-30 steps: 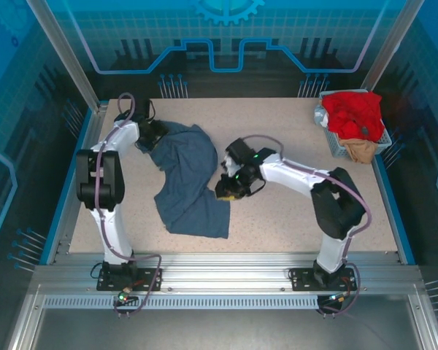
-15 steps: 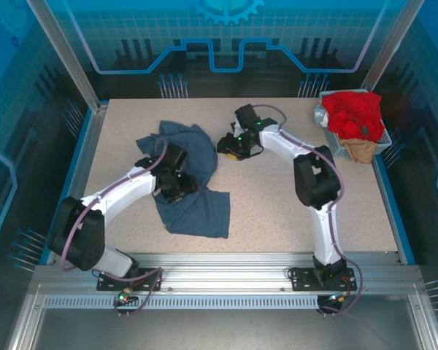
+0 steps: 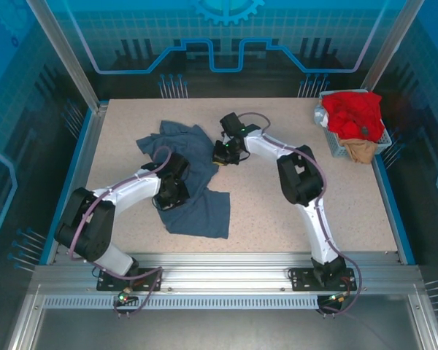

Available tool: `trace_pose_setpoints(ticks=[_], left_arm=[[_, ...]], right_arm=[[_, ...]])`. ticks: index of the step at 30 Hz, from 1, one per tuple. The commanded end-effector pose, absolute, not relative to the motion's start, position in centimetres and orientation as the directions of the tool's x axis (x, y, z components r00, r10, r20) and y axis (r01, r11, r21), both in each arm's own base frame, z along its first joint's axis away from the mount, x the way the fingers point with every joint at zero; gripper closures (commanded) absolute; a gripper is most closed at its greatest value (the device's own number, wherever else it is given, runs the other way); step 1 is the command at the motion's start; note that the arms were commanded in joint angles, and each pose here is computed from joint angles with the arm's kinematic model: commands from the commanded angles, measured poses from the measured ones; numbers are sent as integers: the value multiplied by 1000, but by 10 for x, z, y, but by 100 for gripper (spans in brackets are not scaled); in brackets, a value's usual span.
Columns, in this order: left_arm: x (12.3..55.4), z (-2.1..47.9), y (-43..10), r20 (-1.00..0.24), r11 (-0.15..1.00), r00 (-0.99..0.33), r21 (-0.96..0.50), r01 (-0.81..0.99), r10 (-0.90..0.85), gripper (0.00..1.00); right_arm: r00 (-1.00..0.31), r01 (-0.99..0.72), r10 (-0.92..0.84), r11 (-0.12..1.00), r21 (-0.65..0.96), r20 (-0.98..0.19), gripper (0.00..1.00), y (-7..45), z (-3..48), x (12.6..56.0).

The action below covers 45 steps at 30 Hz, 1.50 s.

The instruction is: Fold and stack the t-shirts

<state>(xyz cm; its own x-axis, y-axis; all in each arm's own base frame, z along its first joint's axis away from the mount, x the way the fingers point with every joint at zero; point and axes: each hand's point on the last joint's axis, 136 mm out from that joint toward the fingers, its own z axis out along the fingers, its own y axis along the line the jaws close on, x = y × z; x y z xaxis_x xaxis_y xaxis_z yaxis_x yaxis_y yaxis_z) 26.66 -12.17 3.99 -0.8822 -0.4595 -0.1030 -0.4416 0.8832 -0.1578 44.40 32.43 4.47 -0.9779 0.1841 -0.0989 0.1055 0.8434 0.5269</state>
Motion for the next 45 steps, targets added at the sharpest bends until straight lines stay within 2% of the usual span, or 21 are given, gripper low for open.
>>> trace_pose_setpoints(ticks=[1,4,8,13,16,23,24,25,27,28,31,33,35,38,41,45], left_arm=[[275,50,-114,-163,903,-890,-151,-403,-425,100],[286,53,-123,-172,905,-894,-183,-383,-413,100],[301,56,-137,-175,903,-899,-236,-358,-402,100],[315,58,-146,-180,906,-902,-245,-346,-393,100],[317,61,-142,-194,904,-893,-232,-360,-405,100],[308,77,-128,-237,900,-874,-212,-380,-425,100],[306,79,-129,-239,902,-876,-225,-369,-418,99],[303,83,-132,-242,906,-883,-241,-347,-403,95],[298,90,-141,-250,918,-901,-277,-284,-354,79],[295,95,-149,-259,924,-913,-304,-233,-315,68],[277,106,-175,-275,919,-941,-385,-80,-197,48],[260,111,-191,-300,918,-950,-395,38,-90,42],[239,111,-204,-302,906,-953,-400,137,10,41],[212,100,-221,-241,894,-967,-408,183,88,44],[203,81,-237,-161,901,-984,-413,132,70,49],[217,54,-252,-77,934,-997,-357,11,-18,57]], right_arm=[[-921,68,251,857,511,-298,100,286,137,451],[-894,42,248,875,482,-372,100,260,175,431],[-877,32,246,887,461,-412,100,235,205,399],[-856,-66,187,885,460,-481,100,243,239,379],[-884,-117,124,875,470,-451,100,273,231,387],[-953,-188,-23,826,532,-301,100,361,164,434],[-962,-191,-47,818,543,-268,95,372,150,439],[-968,-187,-61,818,543,-242,86,379,141,443],[-966,-192,-68,832,521,-249,68,379,142,450],[-962,-195,-65,840,506,-264,59,375,148,451],[-942,-194,-33,866,461,-334,45,352,171,445],[-935,-144,25,885,442,-355,42,322,179,435],[-935,-67,90,905,420,-343,43,285,176,420],[-945,57,179,916,398,-275,46,232,151,389],[-953,163,243,914,372,-179,51,191,119,354],[-935,287,341,891,352,-100,55,152,92,324]])
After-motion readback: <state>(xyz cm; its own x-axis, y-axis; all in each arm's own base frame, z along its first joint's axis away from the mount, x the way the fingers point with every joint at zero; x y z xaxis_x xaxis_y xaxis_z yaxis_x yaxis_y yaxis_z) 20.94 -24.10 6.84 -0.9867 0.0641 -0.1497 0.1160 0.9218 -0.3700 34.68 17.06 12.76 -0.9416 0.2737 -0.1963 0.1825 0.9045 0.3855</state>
